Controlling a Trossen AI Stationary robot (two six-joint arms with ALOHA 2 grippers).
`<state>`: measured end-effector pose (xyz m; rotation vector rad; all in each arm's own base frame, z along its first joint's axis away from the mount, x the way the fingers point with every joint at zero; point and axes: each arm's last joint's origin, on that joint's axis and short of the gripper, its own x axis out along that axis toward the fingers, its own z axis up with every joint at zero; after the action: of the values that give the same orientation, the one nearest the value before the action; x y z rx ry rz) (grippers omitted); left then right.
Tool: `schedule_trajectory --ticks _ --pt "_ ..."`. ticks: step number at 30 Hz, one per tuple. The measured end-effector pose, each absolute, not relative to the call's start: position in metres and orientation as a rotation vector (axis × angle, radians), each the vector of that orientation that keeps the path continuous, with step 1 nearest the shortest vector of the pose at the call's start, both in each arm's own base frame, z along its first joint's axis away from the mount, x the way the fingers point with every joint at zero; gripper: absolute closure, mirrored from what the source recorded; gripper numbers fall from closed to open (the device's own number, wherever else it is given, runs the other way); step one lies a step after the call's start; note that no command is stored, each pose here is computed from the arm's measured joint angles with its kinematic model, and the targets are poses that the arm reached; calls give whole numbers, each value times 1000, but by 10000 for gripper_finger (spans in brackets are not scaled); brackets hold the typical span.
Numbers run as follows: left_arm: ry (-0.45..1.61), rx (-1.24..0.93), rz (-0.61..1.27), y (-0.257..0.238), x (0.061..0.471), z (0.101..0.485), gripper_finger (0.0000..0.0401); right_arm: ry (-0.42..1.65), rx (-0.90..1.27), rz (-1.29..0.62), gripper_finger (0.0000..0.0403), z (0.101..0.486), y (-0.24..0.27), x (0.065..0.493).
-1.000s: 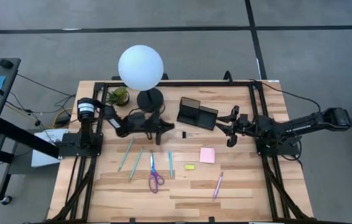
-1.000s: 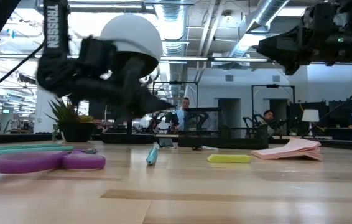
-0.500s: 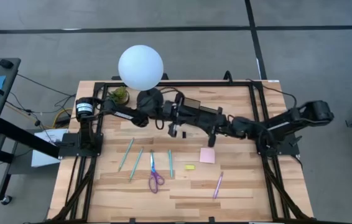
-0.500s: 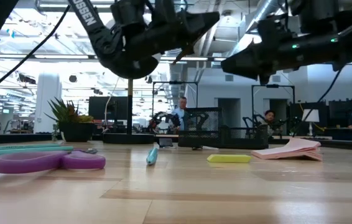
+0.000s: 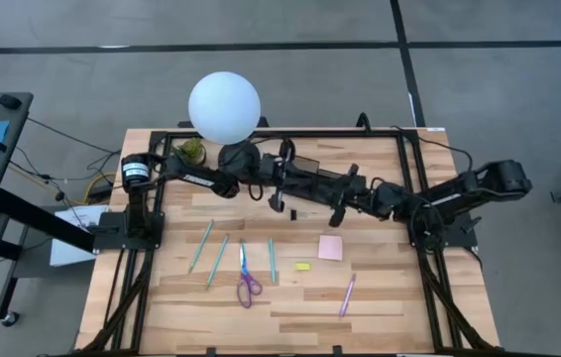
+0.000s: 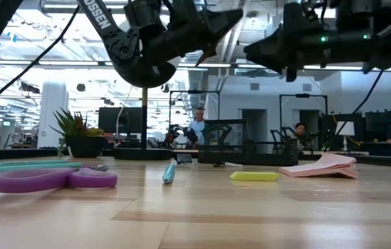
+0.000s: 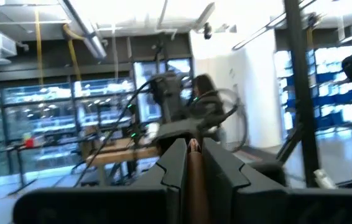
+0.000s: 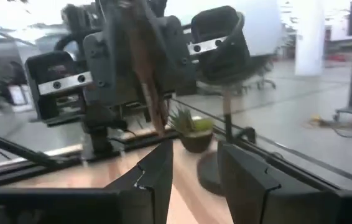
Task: Pick and place office supplies into organizer
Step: Put the brown pen into the black desk organizer
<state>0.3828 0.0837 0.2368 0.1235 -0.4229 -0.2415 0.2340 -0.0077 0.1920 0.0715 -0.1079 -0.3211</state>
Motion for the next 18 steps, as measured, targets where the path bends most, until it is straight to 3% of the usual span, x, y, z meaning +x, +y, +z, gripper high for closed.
schedule_trajectory --ticks 5,11,18 --pt "-490 94 -308 74 381 243 379 -130 69 -189 285 197 -7 259" --pt "-545 29 -373 65 377 249 379 -144 -80 -204 285 205 -1 298" --pt "-558 6 -394 64 374 251 379 -221 -189 -219 285 210 17 302"
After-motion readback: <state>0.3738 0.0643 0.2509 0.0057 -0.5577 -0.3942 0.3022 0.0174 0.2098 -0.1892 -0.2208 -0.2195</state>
